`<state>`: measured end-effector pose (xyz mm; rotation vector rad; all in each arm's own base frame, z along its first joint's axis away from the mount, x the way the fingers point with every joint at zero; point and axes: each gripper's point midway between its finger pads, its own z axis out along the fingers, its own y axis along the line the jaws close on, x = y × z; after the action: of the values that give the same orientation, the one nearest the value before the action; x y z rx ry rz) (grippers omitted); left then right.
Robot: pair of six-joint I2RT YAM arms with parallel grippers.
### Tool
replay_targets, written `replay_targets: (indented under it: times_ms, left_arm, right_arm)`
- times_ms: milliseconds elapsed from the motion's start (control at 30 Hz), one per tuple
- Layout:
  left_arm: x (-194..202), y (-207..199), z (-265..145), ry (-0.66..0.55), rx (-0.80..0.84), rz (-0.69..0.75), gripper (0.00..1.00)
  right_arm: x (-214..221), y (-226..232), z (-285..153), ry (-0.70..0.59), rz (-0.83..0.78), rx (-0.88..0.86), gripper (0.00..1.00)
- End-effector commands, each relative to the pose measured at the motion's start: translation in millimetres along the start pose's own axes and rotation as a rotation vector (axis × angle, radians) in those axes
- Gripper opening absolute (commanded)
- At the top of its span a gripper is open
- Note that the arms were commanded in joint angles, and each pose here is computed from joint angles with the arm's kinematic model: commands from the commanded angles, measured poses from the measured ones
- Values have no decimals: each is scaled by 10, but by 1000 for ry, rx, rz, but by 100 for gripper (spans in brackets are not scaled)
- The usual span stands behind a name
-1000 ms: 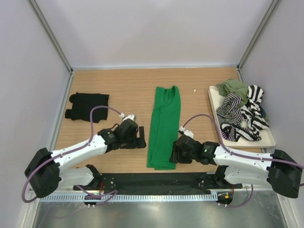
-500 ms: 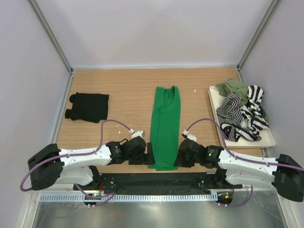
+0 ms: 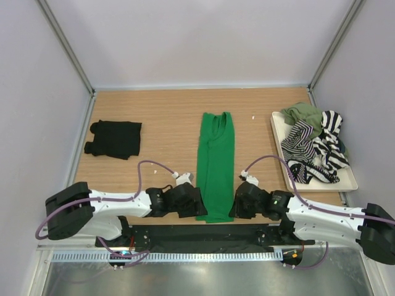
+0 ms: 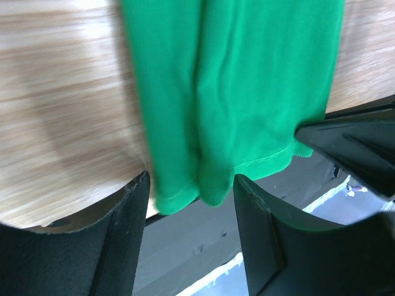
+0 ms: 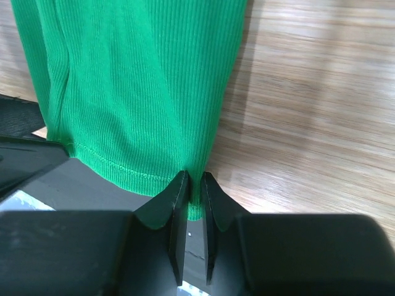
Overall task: Fold and stack the tank tops
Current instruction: Fold the tank top
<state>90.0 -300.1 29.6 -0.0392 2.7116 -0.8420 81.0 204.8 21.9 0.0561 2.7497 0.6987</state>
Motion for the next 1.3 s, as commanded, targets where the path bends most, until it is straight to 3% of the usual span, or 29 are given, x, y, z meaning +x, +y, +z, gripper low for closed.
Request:
replay_targets:
  times_ms: [0, 133, 600, 633, 767, 933, 1267]
  left_arm:
    - [-14, 166, -33, -43, -31, -30, 58]
    - [-54, 163, -114, -77, 11, -59, 58]
    - [73, 84, 155, -10, 27, -65, 36]
    - [73, 47, 167, -9, 32, -60, 33]
    - [96, 36, 140, -19, 29, -53, 0]
    - [156, -55, -12, -34, 33, -19, 0]
    - [70, -313, -234, -73, 74, -4, 0]
  right_arm:
    - [-5, -81, -24, -23, 9, 18, 20]
    - [-2, -110, -47, -30, 13, 16, 19]
    - [17, -102, -40, -26, 20, 1, 19]
    - [21, -99, -46, -24, 19, -1, 19]
    - [-4, -60, -115, -26, 11, -5, 14]
    - [-72, 88, -327, -53, 1, -63, 2]
    - [-333, 212, -620, -160, -33, -67, 1]
